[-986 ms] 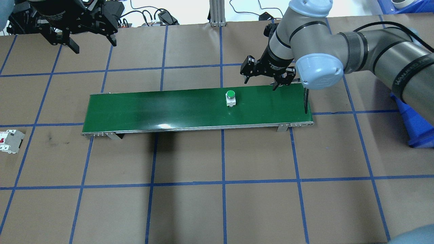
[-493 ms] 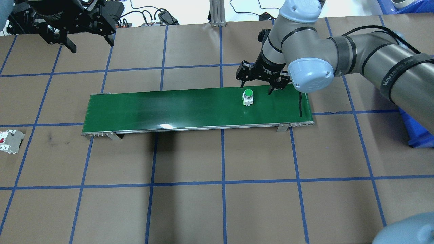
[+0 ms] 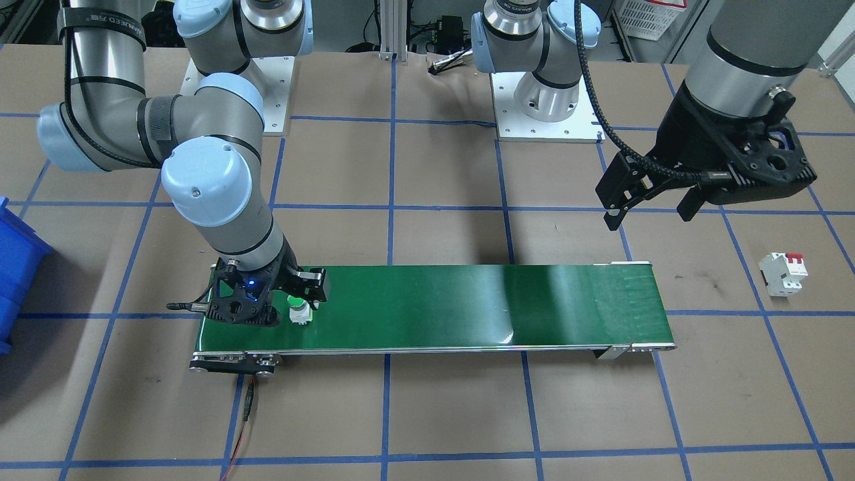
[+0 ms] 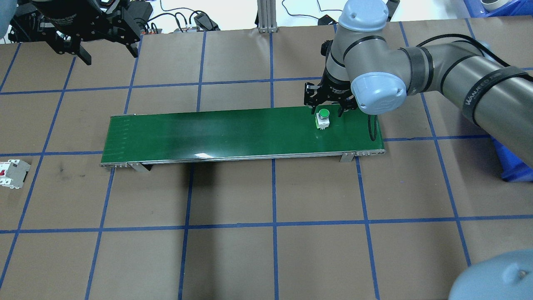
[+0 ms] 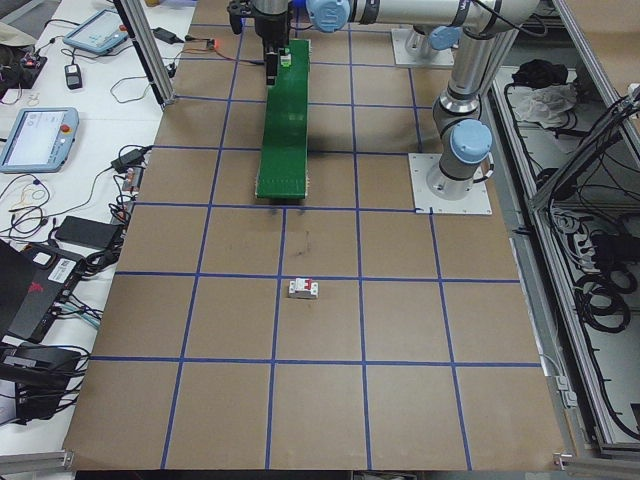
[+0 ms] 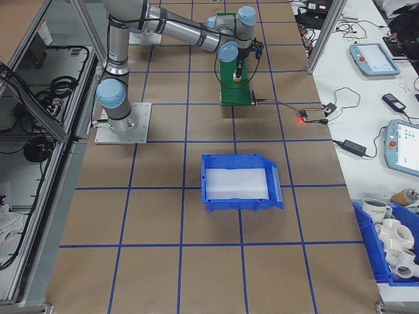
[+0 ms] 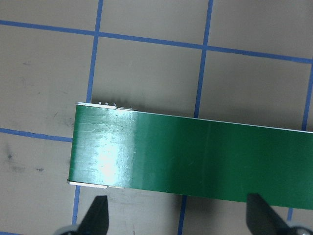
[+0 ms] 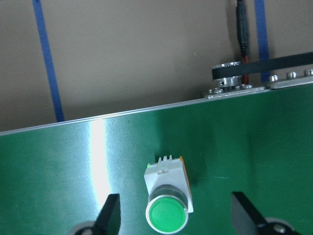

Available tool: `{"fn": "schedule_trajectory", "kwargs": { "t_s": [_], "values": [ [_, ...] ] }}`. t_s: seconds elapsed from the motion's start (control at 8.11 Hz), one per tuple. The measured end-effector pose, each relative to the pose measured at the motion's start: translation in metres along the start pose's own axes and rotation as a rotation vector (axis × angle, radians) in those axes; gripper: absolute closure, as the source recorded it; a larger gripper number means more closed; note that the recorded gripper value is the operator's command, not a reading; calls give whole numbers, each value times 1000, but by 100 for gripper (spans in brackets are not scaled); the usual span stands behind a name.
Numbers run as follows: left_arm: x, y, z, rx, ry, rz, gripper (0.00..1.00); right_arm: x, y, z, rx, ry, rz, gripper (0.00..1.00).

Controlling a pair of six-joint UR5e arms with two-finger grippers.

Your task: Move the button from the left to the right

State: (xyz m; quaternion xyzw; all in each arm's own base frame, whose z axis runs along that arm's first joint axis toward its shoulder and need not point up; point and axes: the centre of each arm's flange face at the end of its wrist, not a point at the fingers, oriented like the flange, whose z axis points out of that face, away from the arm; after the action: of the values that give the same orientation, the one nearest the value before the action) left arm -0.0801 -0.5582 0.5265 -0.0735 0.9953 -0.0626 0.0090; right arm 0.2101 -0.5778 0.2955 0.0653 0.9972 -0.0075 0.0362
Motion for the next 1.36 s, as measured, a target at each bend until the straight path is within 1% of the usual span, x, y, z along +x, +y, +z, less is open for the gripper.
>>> {"fn": "schedule_trajectory", "kwargs": {
  "t_s": [0.12,0.25,0.49,0.62,0.74,0.86,0.99,1.11,1.36],
  "values": [
    [0,0,-1,1,0,0,0,4,-1,1,5,44,-45,100],
    [0,0,-1,1,0,0,0,8,-2,1,9,77,-88,100],
    [0,0,-1,1,1,0,0,12,-3,0,6,105,-126,100],
    [0,0,-1,1,3,-1,0,13,-5,-6,16,110,-134,100],
    [0,0,-1,2,5,-1,0,21,-11,-20,40,112,-135,100],
    [0,0,-1,2,5,-1,0,41,-19,-41,68,119,-132,100],
    [0,0,0,1,5,-1,0,73,-28,-62,82,125,-130,100],
    [0,0,0,-1,5,-1,0,116,-36,-81,88,132,-138,100],
    [0,1,1,-4,7,-4,0,205,-40,-116,90,154,-172,99]
  ]
}}
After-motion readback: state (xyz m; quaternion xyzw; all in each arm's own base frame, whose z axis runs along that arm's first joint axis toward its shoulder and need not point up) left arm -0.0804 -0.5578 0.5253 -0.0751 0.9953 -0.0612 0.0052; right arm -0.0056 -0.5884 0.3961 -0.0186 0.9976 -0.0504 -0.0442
